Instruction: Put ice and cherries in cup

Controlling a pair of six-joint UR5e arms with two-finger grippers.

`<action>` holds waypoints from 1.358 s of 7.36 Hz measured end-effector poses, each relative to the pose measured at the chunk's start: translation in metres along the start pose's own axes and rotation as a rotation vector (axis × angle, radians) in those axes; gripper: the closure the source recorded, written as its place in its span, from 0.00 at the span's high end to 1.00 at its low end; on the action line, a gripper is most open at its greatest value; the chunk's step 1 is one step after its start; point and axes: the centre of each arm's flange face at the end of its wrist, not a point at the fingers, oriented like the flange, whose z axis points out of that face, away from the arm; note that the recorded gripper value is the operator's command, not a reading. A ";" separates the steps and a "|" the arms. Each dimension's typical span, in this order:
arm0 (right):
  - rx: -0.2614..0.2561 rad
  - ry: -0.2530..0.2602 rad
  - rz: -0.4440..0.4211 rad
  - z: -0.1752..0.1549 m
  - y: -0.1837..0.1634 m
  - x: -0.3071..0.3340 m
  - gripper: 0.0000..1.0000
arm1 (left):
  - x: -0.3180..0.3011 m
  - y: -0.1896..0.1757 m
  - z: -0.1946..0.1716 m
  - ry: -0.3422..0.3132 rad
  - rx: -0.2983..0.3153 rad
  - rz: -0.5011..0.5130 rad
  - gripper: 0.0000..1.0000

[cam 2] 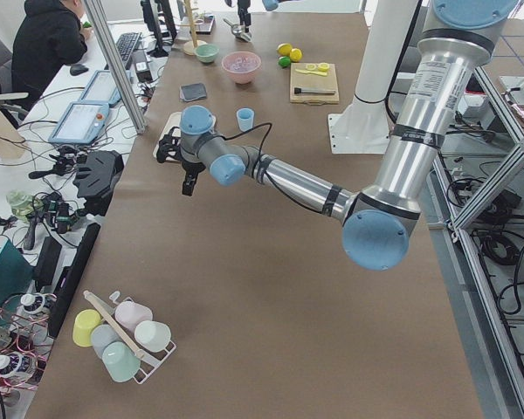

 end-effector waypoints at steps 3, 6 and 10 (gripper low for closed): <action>0.006 0.008 0.019 -0.005 0.005 0.010 0.99 | -0.111 0.015 -0.059 -0.098 -0.043 0.047 0.98; 0.018 0.012 0.014 -0.011 0.000 0.009 0.99 | -0.144 0.046 -0.072 -0.119 -0.052 0.032 0.98; 0.071 0.040 -0.011 -0.037 -0.041 0.003 0.99 | -0.189 0.059 -0.064 -0.147 -0.050 -0.023 0.98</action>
